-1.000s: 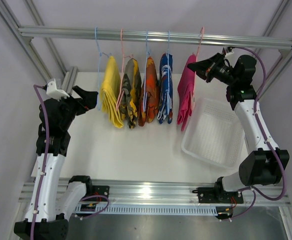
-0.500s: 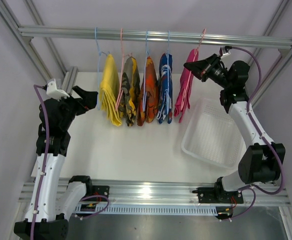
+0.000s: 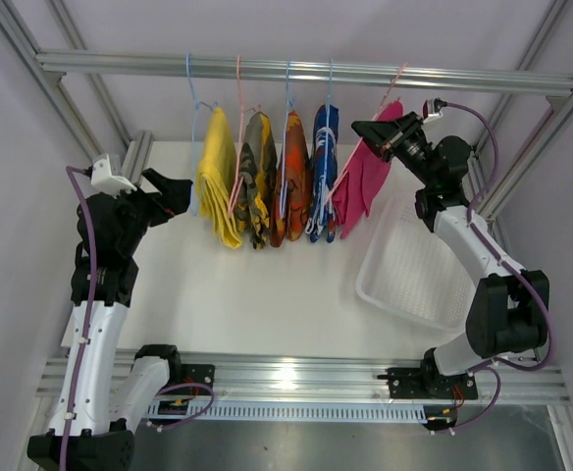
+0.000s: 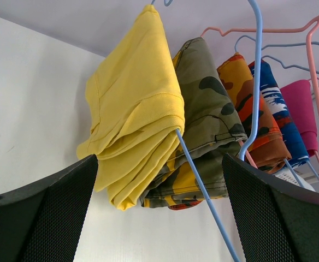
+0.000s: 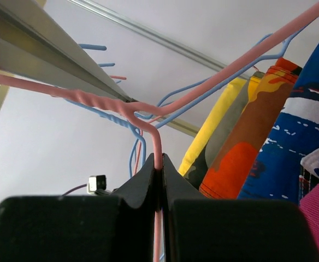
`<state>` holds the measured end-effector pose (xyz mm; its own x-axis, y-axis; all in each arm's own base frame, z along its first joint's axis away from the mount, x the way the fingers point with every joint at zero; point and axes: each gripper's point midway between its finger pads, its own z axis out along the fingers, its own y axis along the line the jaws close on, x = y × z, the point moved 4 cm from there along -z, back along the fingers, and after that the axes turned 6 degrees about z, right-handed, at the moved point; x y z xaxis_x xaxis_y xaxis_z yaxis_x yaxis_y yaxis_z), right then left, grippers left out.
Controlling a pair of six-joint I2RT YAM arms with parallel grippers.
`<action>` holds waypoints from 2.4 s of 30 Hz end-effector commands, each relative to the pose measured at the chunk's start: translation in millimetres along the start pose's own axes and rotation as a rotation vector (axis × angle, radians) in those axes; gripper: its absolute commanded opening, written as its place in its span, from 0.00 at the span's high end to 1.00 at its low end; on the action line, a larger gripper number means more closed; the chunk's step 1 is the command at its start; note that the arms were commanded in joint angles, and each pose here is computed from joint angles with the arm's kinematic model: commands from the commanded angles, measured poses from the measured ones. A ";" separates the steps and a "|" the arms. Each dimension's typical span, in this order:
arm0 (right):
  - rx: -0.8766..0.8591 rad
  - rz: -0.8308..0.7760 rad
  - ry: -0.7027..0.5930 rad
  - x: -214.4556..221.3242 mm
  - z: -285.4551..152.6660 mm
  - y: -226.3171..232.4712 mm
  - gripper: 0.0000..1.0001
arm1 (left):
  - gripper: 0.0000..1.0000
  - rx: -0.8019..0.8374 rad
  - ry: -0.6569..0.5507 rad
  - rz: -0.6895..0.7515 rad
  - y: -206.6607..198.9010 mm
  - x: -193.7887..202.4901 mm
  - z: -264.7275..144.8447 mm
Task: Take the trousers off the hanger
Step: Pick up the hanger from the clothesline.
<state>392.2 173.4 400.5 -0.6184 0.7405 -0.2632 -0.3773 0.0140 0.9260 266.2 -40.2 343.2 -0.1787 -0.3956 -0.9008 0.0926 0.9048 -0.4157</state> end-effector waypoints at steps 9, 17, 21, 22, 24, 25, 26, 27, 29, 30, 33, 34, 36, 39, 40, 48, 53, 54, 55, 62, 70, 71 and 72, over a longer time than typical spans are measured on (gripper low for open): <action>-0.087 -0.345 -0.105 -0.2 -10.8 99.2 1.00 | 0.01 0.041 -0.022 0.012 -7.4 -6.5 -1.8; -0.083 -0.413 -0.093 -11.2 -12.9 152.5 1.00 | 0.01 0.044 -0.020 0.013 -7.7 -6.3 -1.9; -0.066 -0.413 -0.074 -22.2 -5.3 161.1 1.00 | 0.01 0.038 -0.023 0.015 -6.9 -6.6 -2.2; -0.076 -0.424 -0.072 -24.1 -3.6 168.8 1.00 | 0.01 0.040 -0.024 0.018 -7.4 -7.4 -2.6; -0.074 -0.420 -0.069 -24.6 -3.4 170.8 1.00 | 0.01 0.033 -0.027 0.019 -6.8 -8.7 -2.6; -0.071 -0.418 -0.067 -24.7 -4.4 171.0 1.00 | 0.01 0.030 -0.028 0.022 -6.7 -9.1 -3.6; -0.072 -0.419 -0.064 -23.4 -5.9 172.1 1.00 | 0.00 0.026 -0.031 0.029 -5.8 -9.4 -4.6; -0.076 -0.418 -0.059 -21.4 -7.4 174.3 1.00 | 0.01 0.024 -0.037 0.031 -6.0 -10.6 -5.5; -0.073 -0.417 -0.039 -15.5 -12.5 175.8 1.00 | 0.01 0.024 -0.050 0.040 -6.6 -12.7 -8.9; -0.067 -0.413 -0.032 -13.2 -15.3 175.9 1.00 | 0.00 0.027 -0.054 0.044 -7.1 -13.4 -9.7; -0.068 -0.419 -0.009 -5.8 -25.4 181.9 1.00 | 0.01 0.038 -0.056 0.049 -8.8 -13.3 -13.4; -0.069 -0.414 0.007 -2.9 -27.8 182.9 1.00 | 0.01 0.051 -0.068 0.055 -12.5 -18.0 -16.3; -0.075 -0.395 0.042 3.1 -34.7 184.8 1.00 | 0.02 0.060 -0.079 0.061 -14.4 -20.1 -19.8; -0.067 -0.392 0.060 10.0 -48.9 184.4 1.00 | 0.04 0.117 -0.073 0.089 -28.0 -19.0 -24.9; -0.059 -0.396 0.058 11.4 -53.3 182.7 1.00 | 0.04 0.122 -0.075 0.106 -29.4 -19.1 -25.5; 0.027 -0.374 0.056 20.8 -82.7 136.0 1.00 | 0.01 0.167 -0.072 0.137 -49.5 -29.8 -41.4; 0.039 -0.365 0.084 36.3 -101.9 131.7 1.00 | 0.01 0.280 -0.070 0.102 -69.7 -35.8 -65.0; 0.057 -0.349 0.090 39.4 -105.9 130.0 1.00 | 0.01 0.333 -0.074 0.108 -79.7 -42.6 -74.5; 0.056 -0.350 0.090 40.9 -109.1 132.1 1.00 | 0.02 0.362 -0.066 0.109 -83.9 -42.5 -79.2; 0.022 -0.292 0.073 49.3 -121.1 166.3 1.00 | 0.03 0.622 -0.111 0.189 -110.6 -29.2 -141.8; -0.044 -0.264 0.054 43.2 -114.6 209.7 1.00 | 0.07 0.565 -0.090 0.129 -89.3 11.1 -130.0; -0.042 -0.264 0.052 42.8 -114.6 210.7 1.00 | 0.07 0.558 -0.065 0.118 -88.7 16.4 -123.4; -0.043 -0.268 0.047 42.2 -114.8 212.1 1.00 | 0.07 0.555 -0.047 0.113 -89.7 19.2 -118.4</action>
<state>234.7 131.5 498.4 -0.6298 0.6804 -0.3748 -0.3395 0.1928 0.9206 117.4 -103.5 394.0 -0.0148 -0.3112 -0.9502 0.6419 0.7257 -0.2477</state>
